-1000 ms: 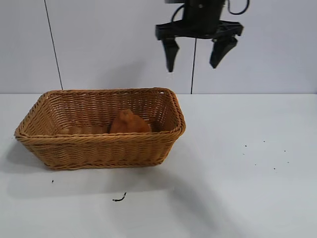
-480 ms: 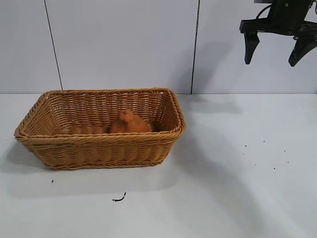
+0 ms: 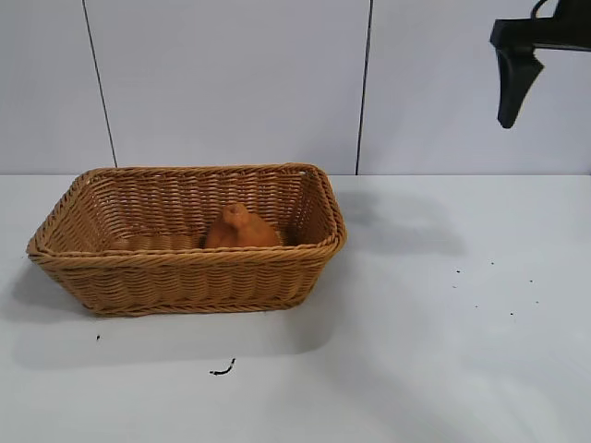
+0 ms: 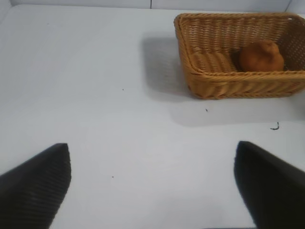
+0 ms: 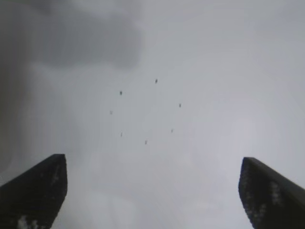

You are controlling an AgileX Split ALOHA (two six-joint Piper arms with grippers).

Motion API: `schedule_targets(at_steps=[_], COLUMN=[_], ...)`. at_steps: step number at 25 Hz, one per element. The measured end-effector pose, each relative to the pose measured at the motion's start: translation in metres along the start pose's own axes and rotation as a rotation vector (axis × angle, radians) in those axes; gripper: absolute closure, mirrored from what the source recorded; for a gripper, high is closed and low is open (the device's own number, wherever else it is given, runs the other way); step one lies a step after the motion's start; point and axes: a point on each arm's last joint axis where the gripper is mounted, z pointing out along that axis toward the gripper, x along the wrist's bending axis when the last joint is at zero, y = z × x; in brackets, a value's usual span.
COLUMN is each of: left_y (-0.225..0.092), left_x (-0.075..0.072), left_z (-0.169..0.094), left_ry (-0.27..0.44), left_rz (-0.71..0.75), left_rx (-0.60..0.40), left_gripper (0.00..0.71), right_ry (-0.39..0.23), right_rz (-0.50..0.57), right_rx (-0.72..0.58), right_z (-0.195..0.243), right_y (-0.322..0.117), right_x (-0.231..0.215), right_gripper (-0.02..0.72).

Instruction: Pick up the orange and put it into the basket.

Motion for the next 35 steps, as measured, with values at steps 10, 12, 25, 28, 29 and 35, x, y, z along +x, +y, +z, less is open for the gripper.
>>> schedule_targets(at_steps=[10,12,25,28,29,35], left_y=[0.000,0.000,0.000,0.000,0.000,0.000], left_x=[0.000,0.000,0.000,0.000,0.000,0.000], left_z=[0.000,0.000,0.000,0.000,0.000,0.000], left_ry=[0.000,0.000,0.000,0.000,0.000,0.000], left_rz=[0.000,0.000,0.000,0.000,0.000,0.000], left_rx=[0.000,0.000,0.000,0.000,0.000,0.000], left_gripper=[0.044,0.044,0.044,0.044,0.044,0.044], right_ry=[0.004,0.006,0.017,0.017,0.017,0.017], right_rz=[-0.019,-0.029,-0.056,-0.056,-0.056,-0.056], right_rx=[-0.316,-0.430,-0.926,-0.934,-0.934,-0.934], right_z=[0.002,0.001,-0.026,-0.026,-0.026,-0.026], right_y=[-0.151,-0.172,-0.240,-0.241,-0.241,-0.241], right_x=[-0.006,-0.006,-0.008,-0.008,-0.008,-0.008], right_gripper=[0.029,0.029,0.029,0.029,0.029,0.029])
